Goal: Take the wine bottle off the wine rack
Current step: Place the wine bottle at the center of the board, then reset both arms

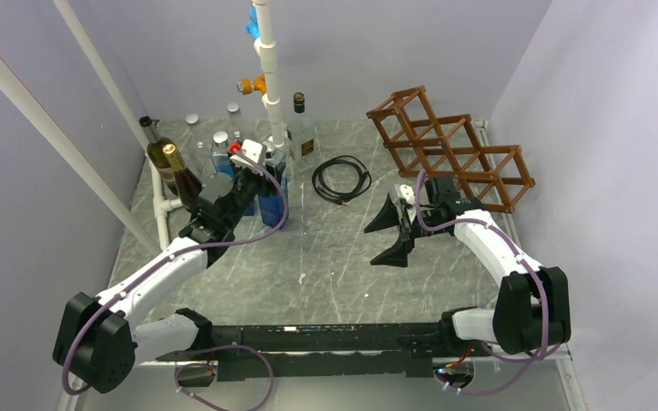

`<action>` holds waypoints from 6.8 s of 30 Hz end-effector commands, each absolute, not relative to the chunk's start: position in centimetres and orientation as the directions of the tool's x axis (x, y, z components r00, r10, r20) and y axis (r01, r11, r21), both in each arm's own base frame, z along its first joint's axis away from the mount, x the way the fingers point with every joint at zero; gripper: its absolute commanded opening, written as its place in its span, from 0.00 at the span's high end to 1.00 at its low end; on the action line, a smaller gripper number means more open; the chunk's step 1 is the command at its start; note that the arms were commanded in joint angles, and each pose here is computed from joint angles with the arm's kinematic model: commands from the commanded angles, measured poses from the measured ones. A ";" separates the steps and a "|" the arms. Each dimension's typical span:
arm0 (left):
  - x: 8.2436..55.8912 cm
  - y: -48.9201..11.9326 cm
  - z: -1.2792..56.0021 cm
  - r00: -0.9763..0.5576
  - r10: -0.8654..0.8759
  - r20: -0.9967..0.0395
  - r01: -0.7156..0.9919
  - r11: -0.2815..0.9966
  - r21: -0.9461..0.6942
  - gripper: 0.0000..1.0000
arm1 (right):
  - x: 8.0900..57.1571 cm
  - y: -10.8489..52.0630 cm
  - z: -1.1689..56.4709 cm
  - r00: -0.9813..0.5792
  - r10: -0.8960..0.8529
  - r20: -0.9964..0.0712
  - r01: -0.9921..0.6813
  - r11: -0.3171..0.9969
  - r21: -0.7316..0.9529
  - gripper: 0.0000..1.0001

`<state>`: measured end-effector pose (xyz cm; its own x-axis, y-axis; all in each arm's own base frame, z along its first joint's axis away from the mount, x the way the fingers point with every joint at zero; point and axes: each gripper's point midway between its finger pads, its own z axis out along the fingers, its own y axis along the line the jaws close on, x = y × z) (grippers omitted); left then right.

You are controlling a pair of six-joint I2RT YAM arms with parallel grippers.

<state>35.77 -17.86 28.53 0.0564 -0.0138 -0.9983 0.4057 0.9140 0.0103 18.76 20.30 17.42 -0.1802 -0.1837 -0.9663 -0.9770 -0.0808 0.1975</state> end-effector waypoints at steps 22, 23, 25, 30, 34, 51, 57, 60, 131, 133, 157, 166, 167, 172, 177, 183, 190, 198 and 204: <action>39.9 -15.0 39.5 0.397 -0.138 -0.907 0.241 0.970 -0.042 1.00 | 19.4 20.4 18.2 -0.119 -0.166 -0.979 -0.985 -0.102 0.137 0.01; 40.0 -14.9 39.4 0.396 -0.142 -0.907 0.238 0.970 -0.048 1.00 | 19.5 20.4 18.2 -0.120 -0.167 -0.979 -0.985 -0.102 0.138 0.01; 40.3 -14.8 39.1 0.388 -0.148 -0.910 0.233 0.971 -0.058 1.00 | 19.4 20.4 18.2 -0.119 -0.166 -0.979 -0.985 -0.102 0.138 0.01; 40.8 -14.5 38.4 0.363 -0.173 -0.915 0.225 0.970 -0.094 1.00 | 19.4 20.4 18.1 -0.120 -0.167 -0.979 -0.985 -0.103 0.138 0.01; 40.8 -14.3 38.1 0.352 -0.172 -0.920 0.218 0.971 -0.098 0.97 | 19.4 20.4 18.1 -0.122 -0.168 -0.978 -0.985 -0.103 0.141 0.01; 39.9 -14.9 38.3 0.328 -0.156 -0.932 0.266 0.962 -0.068 0.58 | 19.5 20.4 18.1 -0.127 -0.165 -0.978 -0.984 -0.104 0.146 0.01; 39.2 -14.7 39.2 0.332 -0.159 -0.930 0.269 0.961 -0.068 0.37 | 19.4 20.4 18.1 -0.127 -0.166 -0.978 -0.984 -0.104 0.146 0.01; 38.9 -14.6 39.7 0.333 -0.161 -0.929 0.273 0.960 -0.068 0.28 | 19.4 20.4 18.1 -0.127 -0.166 -0.978 -0.984 -0.104 0.146 0.01; 26.1 -20.1 31.0 -0.177 -0.060 -0.982 0.723 0.669 -0.171 0.00 | 25.7 4.9 26.3 -0.245 0.011 -0.969 -0.640 0.749 0.171 0.00; 26.1 -20.1 31.1 -0.174 -0.061 -0.983 0.724 0.669 -0.170 0.00 | 25.8 4.9 26.4 -0.255 0.034 -0.966 -0.631 0.751 0.193 0.00; 25.8 -19.7 31.6 -0.147 -0.061 -0.987 0.720 0.677 -0.149 0.00 | 26.2 3.8 26.9 -0.266 0.112 -0.957 -0.556 0.793 0.248 0.00; 25.9 -19.6 31.5 -0.144 -0.056 -0.988 0.716 0.684 -0.143 0.01 | 26.2 3.8 26.9 -0.266 0.116 -0.957 -0.559 0.790 0.251 0.00; 25.9 -19.6 31.5 -0.145 -0.056 -0.988 0.715 0.684 -0.143 0.00 | 26.2 3.8 26.9 -0.265 0.115 -0.957 -0.559 0.791 0.250 0.00; 25.9 -19.5 31.5 -0.143 -0.055 -0.988 0.714 0.686 -0.141 0.01 | 26.2 3.8 26.9 -0.266 0.117 -0.957 -0.558 0.791 0.252 0.00; 25.9 -19.5 31.5 -0.142 -0.054 -0.988 0.715 0.685 -0.140 0.01 | 26.2 3.8 26.9 -0.265 0.117 -0.957 -0.557 0.792 0.251 0.00; 25.9 -19.5 31.5 -0.141 -0.054 -0.988 0.715 0.685 -0.140 0.00 | 26.2 3.8 26.9 -0.266 0.120 -0.956 -0.556 0.792 0.254 0.00; 25.9 -19.5 31.5 -0.141 -0.053 -0.989 0.713 0.687 -0.139 0.01 | 26.3 3.8 26.9 -0.272 0.143 -0.952 -0.543 0.794 0.274 0.00; 25.9 -19.3 31.6 -0.136 -0.053 -0.989 0.705 0.696 -0.134 0.00 | 26.4 3.7 27.0 -0.283 0.167 -0.944 -0.527 0.795 0.299 0.00; 25.9 -19.3 31.5 -0.136 -0.051 -0.989 0.705 0.696 -0.133 0.00 | 26.6 3.5 27.1 -0.288 0.191 -0.938 -0.503 0.804 0.318 0.00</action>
